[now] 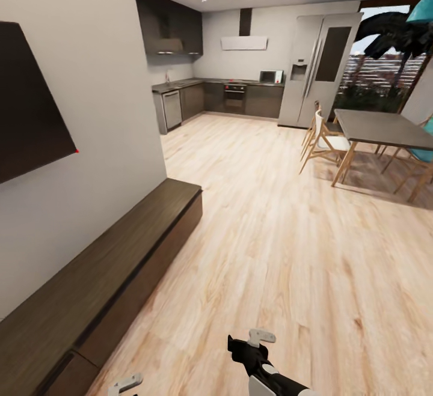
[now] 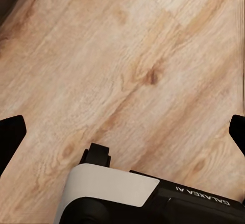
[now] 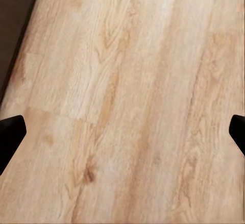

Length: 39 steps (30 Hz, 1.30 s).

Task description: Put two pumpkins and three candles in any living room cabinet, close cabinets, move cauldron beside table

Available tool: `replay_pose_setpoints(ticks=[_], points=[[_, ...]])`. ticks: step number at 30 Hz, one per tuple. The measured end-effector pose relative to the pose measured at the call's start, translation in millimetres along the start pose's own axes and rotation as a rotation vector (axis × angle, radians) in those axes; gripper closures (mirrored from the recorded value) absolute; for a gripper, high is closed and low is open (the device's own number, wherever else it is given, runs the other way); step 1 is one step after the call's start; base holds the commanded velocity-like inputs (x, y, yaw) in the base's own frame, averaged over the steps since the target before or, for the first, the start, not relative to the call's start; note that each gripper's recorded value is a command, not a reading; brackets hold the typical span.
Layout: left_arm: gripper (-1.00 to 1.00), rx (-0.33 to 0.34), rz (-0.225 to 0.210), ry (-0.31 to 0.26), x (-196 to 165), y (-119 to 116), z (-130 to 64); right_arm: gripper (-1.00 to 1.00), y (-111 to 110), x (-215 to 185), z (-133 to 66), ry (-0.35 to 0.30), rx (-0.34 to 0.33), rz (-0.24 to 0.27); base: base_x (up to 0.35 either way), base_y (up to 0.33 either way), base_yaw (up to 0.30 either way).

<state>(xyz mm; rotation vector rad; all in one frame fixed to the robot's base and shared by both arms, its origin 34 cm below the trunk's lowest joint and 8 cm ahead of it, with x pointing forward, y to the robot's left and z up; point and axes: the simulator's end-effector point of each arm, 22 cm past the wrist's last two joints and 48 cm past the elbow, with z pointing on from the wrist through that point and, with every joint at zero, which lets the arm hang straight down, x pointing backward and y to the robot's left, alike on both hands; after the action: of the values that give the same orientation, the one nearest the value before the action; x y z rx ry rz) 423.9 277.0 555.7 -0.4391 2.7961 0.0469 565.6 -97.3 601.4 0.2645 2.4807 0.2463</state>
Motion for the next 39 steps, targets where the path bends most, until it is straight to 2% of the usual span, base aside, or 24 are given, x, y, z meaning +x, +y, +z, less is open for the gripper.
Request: replay_pose_setpoints(ticks=[27,39], points=[[-1.00,0.004,0.004,-0.011,-4.0,-1.9,-2.0,-1.00,0.2,-5.4,-1.7,-0.011,-0.001,-0.002,0.003,0.000,-0.293],[-1.00,0.005,0.006,-0.015,-5.6,-2.6,-3.1,-1.00,0.9,-7.8,-2.8,-0.016,-0.001,-0.002,0.180,-0.088,-0.256]])
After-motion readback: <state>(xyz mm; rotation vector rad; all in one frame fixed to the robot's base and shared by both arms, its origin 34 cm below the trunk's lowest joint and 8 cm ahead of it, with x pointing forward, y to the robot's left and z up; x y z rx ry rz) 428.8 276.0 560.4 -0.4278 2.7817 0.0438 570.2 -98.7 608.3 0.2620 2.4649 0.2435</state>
